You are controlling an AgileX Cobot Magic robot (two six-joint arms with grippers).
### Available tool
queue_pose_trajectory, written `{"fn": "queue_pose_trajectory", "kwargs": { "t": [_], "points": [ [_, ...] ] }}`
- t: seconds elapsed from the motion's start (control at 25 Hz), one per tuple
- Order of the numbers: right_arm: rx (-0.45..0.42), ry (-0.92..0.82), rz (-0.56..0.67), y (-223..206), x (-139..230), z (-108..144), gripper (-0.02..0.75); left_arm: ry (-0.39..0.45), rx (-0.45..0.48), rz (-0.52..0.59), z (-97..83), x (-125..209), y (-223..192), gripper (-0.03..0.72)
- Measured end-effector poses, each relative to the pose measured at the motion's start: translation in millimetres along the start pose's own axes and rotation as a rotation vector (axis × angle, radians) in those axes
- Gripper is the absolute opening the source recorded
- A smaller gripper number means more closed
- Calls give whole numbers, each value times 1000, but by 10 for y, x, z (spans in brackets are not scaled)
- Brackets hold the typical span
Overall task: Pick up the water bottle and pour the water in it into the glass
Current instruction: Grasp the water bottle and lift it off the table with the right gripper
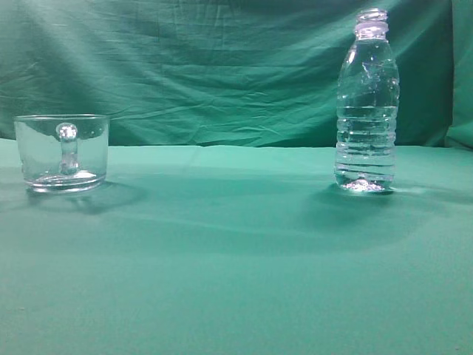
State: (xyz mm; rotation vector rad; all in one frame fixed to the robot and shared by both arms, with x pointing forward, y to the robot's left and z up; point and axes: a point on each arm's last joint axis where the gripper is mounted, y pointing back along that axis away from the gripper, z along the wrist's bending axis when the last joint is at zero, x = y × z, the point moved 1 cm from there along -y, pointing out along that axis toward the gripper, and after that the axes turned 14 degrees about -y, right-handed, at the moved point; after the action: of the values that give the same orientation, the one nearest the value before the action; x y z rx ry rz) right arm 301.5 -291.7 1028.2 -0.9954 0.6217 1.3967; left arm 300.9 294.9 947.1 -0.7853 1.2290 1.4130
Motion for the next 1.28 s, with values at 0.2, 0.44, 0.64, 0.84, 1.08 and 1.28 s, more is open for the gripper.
{"fn": "queue_pose_trajectory", "kwargs": {
  "t": [0.2, 0.44, 0.64, 0.84, 1.08, 1.28],
  "points": [
    [91, -7, 144, -198, -143, 72, 0, 0, 0, 0, 0, 0, 0, 0],
    [123, 106, 368, -502, 18, 59, 0, 0, 0, 0, 0, 0, 0, 0],
    [24, 188, 469, -651, 195, 141, 0, 0, 0, 0, 0, 0, 0, 0],
    [-67, 218, 489, -983, 456, 216, 144, 0, 0, 0, 0, 0, 0, 0],
    [-93, 211, 476, -1291, 741, 176, 585, 0, 0, 0, 0, 0, 0, 0],
    [-74, 212, 540, -1528, 1054, 90, 644, 0, 0, 0, 0, 0, 0, 0]
  ]
}}
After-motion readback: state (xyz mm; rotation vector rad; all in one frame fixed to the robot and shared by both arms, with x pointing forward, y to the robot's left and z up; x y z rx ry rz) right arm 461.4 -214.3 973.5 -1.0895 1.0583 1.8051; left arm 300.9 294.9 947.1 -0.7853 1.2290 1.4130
